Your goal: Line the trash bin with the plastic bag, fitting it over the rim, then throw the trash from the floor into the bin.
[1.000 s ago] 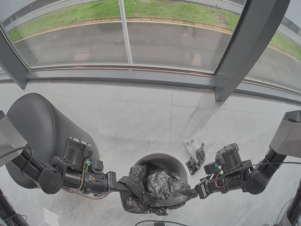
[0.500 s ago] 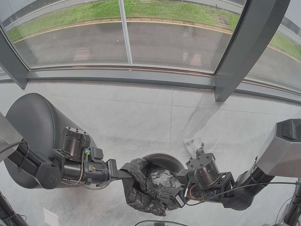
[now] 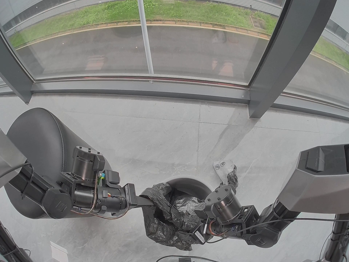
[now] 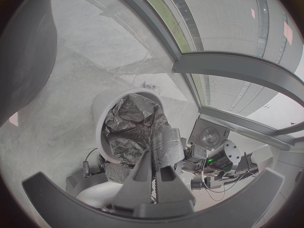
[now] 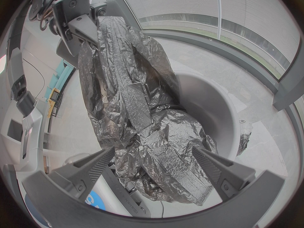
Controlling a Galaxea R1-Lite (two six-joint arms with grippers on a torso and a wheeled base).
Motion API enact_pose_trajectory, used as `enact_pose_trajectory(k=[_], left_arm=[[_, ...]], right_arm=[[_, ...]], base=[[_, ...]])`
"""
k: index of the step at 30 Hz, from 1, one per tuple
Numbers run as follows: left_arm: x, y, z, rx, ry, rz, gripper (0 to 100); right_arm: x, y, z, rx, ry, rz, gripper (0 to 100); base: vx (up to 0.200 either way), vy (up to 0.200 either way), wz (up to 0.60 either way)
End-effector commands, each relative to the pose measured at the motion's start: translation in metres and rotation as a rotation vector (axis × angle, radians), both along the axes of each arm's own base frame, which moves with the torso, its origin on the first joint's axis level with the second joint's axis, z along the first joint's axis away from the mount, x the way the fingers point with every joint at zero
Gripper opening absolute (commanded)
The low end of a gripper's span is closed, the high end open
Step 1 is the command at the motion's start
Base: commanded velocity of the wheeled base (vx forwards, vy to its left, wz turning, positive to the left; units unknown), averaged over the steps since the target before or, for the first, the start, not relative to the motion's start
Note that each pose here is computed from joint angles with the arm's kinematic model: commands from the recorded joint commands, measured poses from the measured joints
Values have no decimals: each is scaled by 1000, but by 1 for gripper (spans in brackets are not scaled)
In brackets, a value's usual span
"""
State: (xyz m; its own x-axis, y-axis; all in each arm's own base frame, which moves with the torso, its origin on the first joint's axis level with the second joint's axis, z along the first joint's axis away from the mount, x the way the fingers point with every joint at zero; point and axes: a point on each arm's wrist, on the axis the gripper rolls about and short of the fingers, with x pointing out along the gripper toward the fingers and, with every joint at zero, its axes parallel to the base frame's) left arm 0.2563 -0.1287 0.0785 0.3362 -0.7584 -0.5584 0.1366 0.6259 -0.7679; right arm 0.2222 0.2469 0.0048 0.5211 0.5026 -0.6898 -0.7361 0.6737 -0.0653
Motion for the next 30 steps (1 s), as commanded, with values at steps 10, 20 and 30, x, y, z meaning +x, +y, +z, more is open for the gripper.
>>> enact_pose_trajectory(k=[10,20,30], left_arm=[[0,0,-1,1,5,1,0],[-1,0,-4,6,15,-2,0],[-2,0,-3,4,14,-3,0]], right_arm=[[11,0,-10,-11,8,-22,100],[20,2,-15,-7,8,-38,0],[21,-2,-7,6,-5,-49,0]], base=[[0,0,0],[0,0,0],[0,0,0]])
